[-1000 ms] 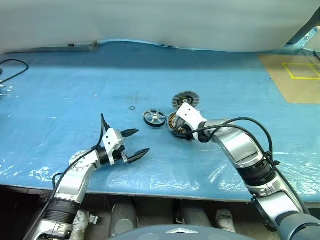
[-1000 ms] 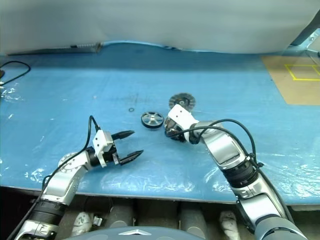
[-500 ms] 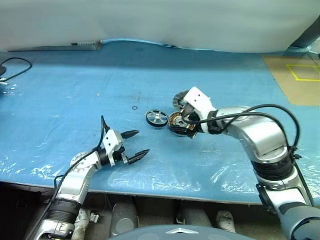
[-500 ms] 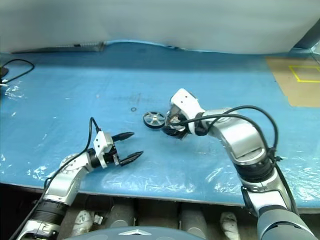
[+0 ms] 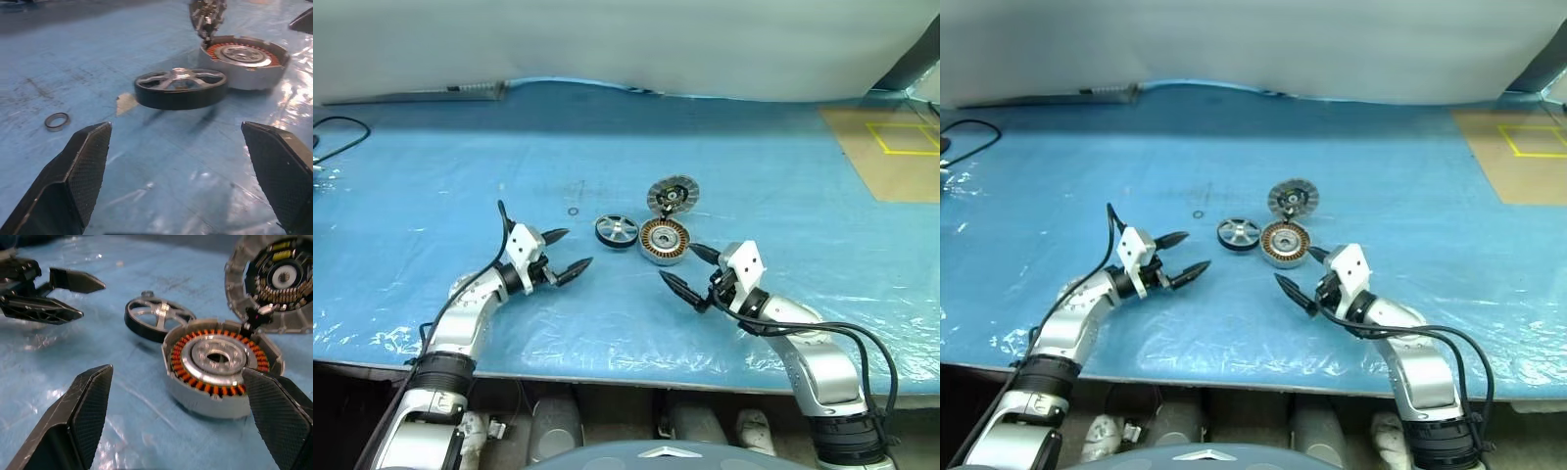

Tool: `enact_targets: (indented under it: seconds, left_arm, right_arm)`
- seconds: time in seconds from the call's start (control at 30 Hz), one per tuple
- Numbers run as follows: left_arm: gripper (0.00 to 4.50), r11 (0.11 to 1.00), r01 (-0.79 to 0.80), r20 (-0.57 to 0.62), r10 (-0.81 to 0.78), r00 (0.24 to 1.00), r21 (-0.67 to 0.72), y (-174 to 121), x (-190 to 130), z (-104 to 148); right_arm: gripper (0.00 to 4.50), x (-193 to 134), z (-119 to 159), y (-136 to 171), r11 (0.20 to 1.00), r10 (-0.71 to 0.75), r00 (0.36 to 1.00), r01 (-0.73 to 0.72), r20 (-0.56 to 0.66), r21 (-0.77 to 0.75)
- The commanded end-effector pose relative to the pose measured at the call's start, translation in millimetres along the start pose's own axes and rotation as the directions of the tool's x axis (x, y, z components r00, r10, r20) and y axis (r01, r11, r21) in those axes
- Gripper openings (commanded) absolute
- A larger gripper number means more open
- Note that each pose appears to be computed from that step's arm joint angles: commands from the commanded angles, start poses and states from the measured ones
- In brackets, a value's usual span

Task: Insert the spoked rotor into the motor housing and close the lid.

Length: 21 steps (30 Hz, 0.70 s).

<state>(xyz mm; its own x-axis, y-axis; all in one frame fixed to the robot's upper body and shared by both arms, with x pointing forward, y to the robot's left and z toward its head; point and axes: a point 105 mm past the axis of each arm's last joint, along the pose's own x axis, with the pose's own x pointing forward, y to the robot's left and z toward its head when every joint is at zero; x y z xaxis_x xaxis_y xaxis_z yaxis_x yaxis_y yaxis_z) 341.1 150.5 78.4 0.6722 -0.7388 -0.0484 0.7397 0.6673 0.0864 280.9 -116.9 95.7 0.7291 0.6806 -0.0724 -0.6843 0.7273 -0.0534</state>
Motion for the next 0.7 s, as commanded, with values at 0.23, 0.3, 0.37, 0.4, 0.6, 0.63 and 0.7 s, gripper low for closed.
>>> enact_targets:
  seconds: [0.23,0.3,0.37,0.4,0.6,0.63,0.7]
  left_arm:
    - [4.5,0.979,-0.2,-0.053,0.202,0.978,0.045,68,24,17]
    - [4.5,0.972,-0.232,-0.068,0.235,0.97,0.046,75,30,18]
    - [4.5,0.973,-0.226,-0.089,0.23,0.969,0.048,76,38,16]
    - [4.5,0.974,-0.221,-0.1,0.224,0.969,0.049,75,41,16]
    - [4.5,0.979,-0.194,-0.156,0.201,0.967,0.057,69,56,7]
    - [4.5,0.979,-0.19,-0.172,0.2,0.965,0.071,68,57,4]
    - [4.5,0.977,-0.2,-0.196,0.212,0.957,0.078,67,58,-2]
  right_arm:
    - [4.44,5,3,5,0.996,0.009,0.997,-0.002,0.072,-0.09]
    - [4.44,6,1,5,0.995,0.006,0.998,0.001,0.068,-0.103]
    - [4.44,7,1,6,0.995,0.007,0.997,0.001,0.07,-0.103]
    - [4.44,7,1,6,0.995,0.008,0.997,0.0,0.074,-0.102]
    - [4.44,8,1,6,0.995,0.008,0.997,-0.001,0.076,-0.101]
    - [4.44,8,1,6,0.995,0.008,0.997,-0.001,0.076,-0.102]
    - [4.44,7,1,6,0.995,0.006,0.997,0.001,0.075,-0.104]
